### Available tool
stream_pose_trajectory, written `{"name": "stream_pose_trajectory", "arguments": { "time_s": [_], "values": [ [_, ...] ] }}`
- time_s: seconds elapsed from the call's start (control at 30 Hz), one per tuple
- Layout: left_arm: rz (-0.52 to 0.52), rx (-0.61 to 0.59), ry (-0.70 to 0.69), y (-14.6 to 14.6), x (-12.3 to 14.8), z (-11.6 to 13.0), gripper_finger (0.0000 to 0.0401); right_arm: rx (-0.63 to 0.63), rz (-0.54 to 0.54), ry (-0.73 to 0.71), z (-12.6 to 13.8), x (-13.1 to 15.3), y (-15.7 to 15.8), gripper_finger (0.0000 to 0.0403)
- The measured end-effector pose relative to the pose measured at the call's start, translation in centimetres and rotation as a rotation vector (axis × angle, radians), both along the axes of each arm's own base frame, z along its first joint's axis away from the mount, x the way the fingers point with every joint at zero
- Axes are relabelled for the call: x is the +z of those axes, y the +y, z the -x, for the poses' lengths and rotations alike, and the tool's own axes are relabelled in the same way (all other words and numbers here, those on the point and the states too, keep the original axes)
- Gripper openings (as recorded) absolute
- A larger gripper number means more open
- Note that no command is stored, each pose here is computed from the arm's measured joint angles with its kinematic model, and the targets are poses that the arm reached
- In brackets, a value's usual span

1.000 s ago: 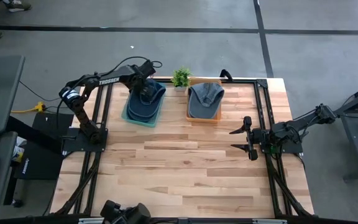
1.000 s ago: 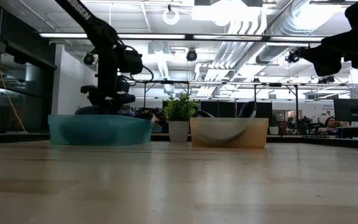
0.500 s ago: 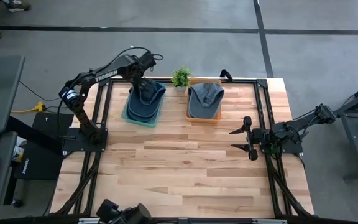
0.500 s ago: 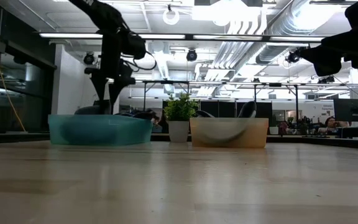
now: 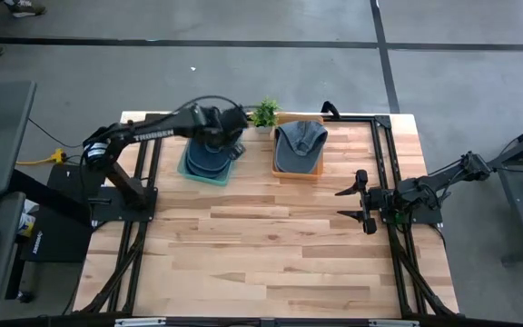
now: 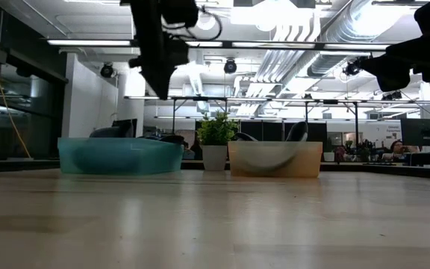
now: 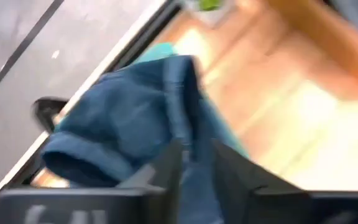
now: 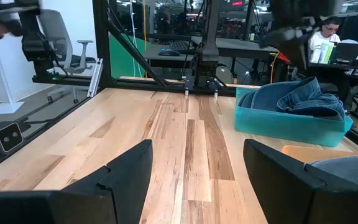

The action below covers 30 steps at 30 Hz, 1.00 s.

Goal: Pick & Place hat
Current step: Return to Home Position

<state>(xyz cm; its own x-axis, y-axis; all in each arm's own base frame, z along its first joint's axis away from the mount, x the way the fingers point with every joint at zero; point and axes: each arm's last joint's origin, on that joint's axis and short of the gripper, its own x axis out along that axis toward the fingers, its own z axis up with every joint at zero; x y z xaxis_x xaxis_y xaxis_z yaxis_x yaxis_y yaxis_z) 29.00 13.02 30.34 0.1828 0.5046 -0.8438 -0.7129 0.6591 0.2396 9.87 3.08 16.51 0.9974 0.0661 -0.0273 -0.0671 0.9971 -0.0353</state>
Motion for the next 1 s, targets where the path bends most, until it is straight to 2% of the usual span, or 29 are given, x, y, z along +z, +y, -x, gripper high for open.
{"name": "stream_pose_trajectory", "arguments": {
  "time_s": [0.1, 0.13, 0.33, 0.53, 0.7, 0.77, 0.83, 1.0],
  "values": [
    [-0.014, -0.081, -0.040, -2.4, 0.1, -1.3, 0.0021, 0.000, 0.000, 0.000, 0.0, 0.0, 0.0, 0.0247],
    [-0.021, -0.107, -0.065, -3.1, 0.1, -1.8, 0.0011, 0.000, 0.000, 0.000, 0.0, 0.0, 0.0, 0.0247],
    [0.028, -0.264, -0.225, -6.3, -1.0, -4.0, 0.0002, 0.000, 0.000, 0.000, 0.0, 0.0, 0.0, 0.0247],
    [0.075, -0.354, -0.329, -7.6, -4.6, -4.7, 0.0001, 0.000, 0.000, 0.000, 0.0, 0.0, 0.0, 0.0247],
    [0.117, -0.423, -0.476, -8.0, -6.9, -3.5, 0.0001, 0.000, 0.000, 0.000, 0.0, 0.0, 0.0, 0.0247],
    [0.118, -0.427, -0.480, -8.2, -8.0, -2.1, 0.0001, 0.000, 0.000, 0.000, 0.0, 0.0, 0.0, 0.0247],
    [0.086, -0.440, -0.565, -8.3, -8.4, -1.5, 0.0000, 0.000, 0.000, 0.000, 0.0, 0.0, 0.0, 0.0247],
    [0.044, -0.462, -0.688, -8.8, -10.0, 2.0, 0.0000, -0.001, 0.005, 0.012, -0.1, -0.1, 0.0, 0.0247]
  ]
}}
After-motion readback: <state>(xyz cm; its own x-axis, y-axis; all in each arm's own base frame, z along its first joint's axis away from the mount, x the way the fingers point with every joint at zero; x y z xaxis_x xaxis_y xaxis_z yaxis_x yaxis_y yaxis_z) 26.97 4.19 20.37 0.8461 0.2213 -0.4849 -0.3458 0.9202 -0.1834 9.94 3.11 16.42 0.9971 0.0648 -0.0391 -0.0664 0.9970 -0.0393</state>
